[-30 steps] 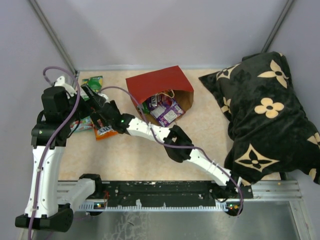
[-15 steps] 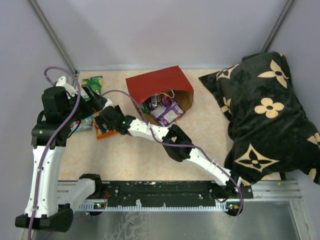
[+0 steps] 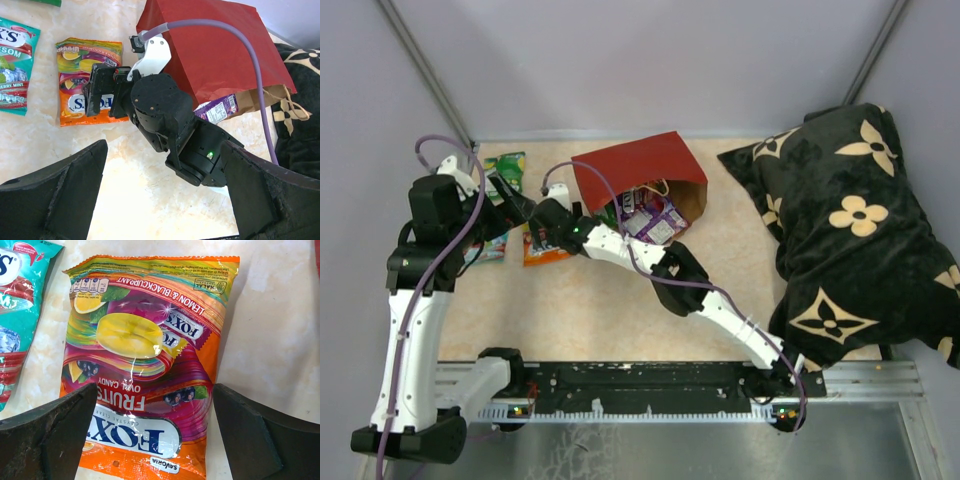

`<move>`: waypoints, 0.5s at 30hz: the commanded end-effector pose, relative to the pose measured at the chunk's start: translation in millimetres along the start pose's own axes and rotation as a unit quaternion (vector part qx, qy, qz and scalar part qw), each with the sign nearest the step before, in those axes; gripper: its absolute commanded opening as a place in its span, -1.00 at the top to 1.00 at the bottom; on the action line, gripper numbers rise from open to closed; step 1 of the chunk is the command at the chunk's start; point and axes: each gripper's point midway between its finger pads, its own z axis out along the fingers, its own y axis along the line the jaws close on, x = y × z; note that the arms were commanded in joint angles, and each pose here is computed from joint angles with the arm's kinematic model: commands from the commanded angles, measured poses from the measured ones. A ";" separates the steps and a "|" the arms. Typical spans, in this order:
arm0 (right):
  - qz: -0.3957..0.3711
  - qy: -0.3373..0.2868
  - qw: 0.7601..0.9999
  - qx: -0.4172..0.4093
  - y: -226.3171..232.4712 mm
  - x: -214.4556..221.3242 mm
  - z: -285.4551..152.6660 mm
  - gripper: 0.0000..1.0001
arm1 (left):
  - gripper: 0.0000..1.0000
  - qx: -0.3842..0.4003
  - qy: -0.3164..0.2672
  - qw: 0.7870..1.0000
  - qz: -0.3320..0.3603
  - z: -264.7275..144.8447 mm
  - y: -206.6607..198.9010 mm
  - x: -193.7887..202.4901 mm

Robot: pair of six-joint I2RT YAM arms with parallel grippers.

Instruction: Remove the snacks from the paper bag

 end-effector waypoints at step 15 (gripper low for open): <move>0.046 0.042 0.997 -0.048 27.6 13.2 -39.4 -0.98 | -1.00 0.011 0.008 1.000 0.003 -3.3 -4.5 1.1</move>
